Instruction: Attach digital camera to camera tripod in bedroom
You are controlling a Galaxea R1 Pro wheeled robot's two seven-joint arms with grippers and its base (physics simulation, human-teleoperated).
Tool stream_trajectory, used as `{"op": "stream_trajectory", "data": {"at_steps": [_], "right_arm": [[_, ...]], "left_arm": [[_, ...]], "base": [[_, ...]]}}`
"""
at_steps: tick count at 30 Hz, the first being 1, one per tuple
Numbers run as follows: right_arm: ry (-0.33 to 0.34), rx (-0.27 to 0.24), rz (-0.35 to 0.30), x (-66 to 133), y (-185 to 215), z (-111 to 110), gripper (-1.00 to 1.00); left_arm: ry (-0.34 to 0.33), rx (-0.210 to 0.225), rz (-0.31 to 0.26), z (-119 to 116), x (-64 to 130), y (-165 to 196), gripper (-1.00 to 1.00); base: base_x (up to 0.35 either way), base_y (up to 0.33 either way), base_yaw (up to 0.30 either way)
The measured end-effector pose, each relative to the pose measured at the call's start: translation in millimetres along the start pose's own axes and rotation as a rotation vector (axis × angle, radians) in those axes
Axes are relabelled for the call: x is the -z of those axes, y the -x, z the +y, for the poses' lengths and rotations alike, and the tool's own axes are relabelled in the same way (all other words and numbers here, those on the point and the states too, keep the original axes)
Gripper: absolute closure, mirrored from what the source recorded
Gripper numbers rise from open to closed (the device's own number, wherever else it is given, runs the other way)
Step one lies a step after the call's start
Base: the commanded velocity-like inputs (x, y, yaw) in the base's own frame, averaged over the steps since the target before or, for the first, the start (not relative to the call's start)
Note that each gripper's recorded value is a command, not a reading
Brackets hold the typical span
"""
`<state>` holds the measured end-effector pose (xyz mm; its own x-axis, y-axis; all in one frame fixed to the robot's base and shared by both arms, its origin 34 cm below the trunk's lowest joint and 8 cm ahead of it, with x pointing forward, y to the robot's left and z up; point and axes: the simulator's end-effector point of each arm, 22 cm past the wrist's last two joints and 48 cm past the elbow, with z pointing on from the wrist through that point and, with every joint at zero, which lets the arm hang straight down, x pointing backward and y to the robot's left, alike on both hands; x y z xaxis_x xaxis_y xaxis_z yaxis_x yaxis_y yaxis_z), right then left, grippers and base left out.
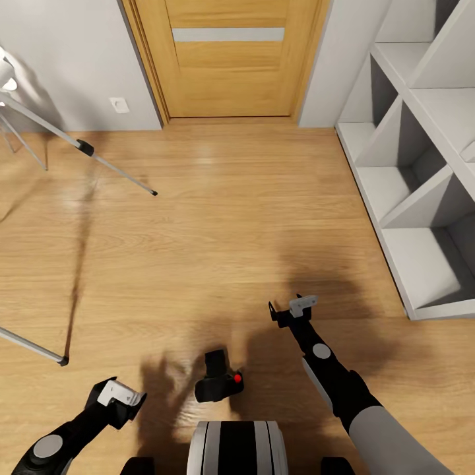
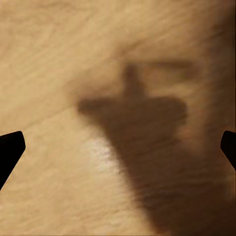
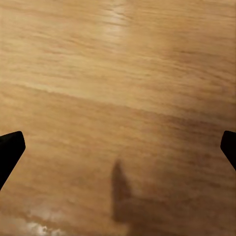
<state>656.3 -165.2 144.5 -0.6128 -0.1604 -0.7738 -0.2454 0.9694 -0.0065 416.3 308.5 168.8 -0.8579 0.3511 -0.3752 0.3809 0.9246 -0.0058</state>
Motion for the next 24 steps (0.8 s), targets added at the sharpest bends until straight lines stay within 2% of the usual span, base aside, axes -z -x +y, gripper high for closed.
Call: {"op": "stream_trajectory", "data": {"at_steps": [10, 12, 16, 22, 24], "right_arm": [[-0.001, 0.0, 0.0, 0.0, 0.0, -0.4, -1.0], [-0.001, 0.0, 0.0, 0.0, 0.0, -0.5, -1.0], [-0.001, 0.0, 0.0, 0.0, 0.0, -0.3, -1.0], [-0.001, 0.0, 0.0, 0.0, 0.0, -0.2, -1.0], [-0.001, 0.0, 0.0, 0.0, 0.0, -0.3, -1.0]], "left_arm": [[0.001, 0.005, -0.137, -11.3, 1.9, 40.9, -1.0], [0.003, 0.018, -0.17, -16.3, 2.4, 51.7, -1.0], [0.022, 0.04, -0.194, -15.9, 3.1, 59.7, -1.0], [0.083, 0.098, -0.218, -13.2, 3.0, 69.2, -1.0], [0.123, 0.116, -0.229, -7.5, 3.4, 75.1, -1.0]], "base": [[0.0, 0.0, 0.0], [0.0, 0.0, 0.0], [0.0, 0.0, 0.0], [0.0, 0.0, 0.0], [0.0, 0.0, 0.0]]}}
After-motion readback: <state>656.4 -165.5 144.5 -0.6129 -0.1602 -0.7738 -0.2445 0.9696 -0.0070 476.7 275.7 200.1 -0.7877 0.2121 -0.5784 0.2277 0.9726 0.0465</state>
